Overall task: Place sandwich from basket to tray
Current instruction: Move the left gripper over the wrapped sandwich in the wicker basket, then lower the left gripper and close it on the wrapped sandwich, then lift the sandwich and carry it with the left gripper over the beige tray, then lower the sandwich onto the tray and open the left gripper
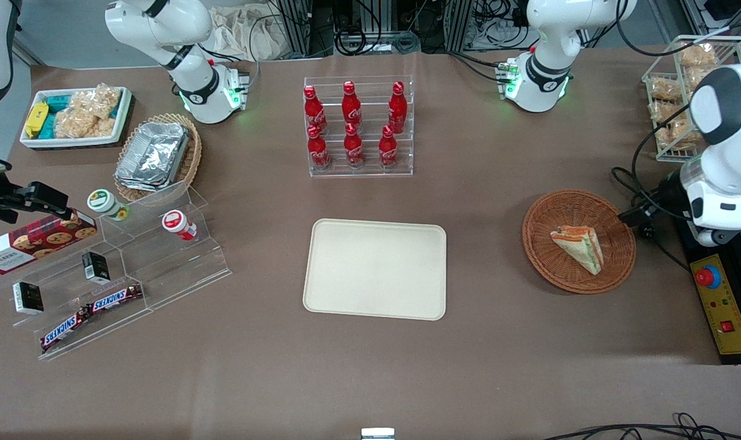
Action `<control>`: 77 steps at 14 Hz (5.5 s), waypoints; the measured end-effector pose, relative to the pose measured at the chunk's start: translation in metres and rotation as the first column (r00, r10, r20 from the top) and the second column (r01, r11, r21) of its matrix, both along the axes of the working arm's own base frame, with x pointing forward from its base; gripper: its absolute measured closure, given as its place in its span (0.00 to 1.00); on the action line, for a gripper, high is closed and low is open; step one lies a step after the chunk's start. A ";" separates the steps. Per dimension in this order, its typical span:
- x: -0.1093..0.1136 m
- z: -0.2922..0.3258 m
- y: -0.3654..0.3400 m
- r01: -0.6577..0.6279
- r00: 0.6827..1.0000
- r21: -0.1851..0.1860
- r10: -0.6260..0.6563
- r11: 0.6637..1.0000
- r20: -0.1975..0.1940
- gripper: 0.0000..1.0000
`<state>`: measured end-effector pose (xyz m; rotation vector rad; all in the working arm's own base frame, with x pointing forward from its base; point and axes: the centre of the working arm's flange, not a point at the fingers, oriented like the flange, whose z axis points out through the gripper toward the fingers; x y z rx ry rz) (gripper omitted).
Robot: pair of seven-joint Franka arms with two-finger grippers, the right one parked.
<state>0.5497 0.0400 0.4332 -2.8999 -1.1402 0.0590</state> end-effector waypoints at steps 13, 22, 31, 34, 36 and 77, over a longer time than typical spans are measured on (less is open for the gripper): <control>0.007 -0.155 -0.002 -0.410 0.912 0.017 0.410 0.912 -0.002 0.00; -0.002 -0.177 -0.018 -0.385 0.922 0.018 0.386 0.923 -0.020 0.00; 0.004 -0.187 -0.025 -0.413 0.910 0.014 0.414 0.910 -0.011 0.62; 0.022 -0.160 -0.024 -0.423 0.906 0.013 0.423 0.906 -0.004 0.69; 0.046 -0.115 -0.023 -0.425 0.905 0.021 0.425 0.905 -0.019 0.80; 0.070 -0.127 -0.396 0.405 0.914 -0.021 -0.405 0.914 0.002 0.00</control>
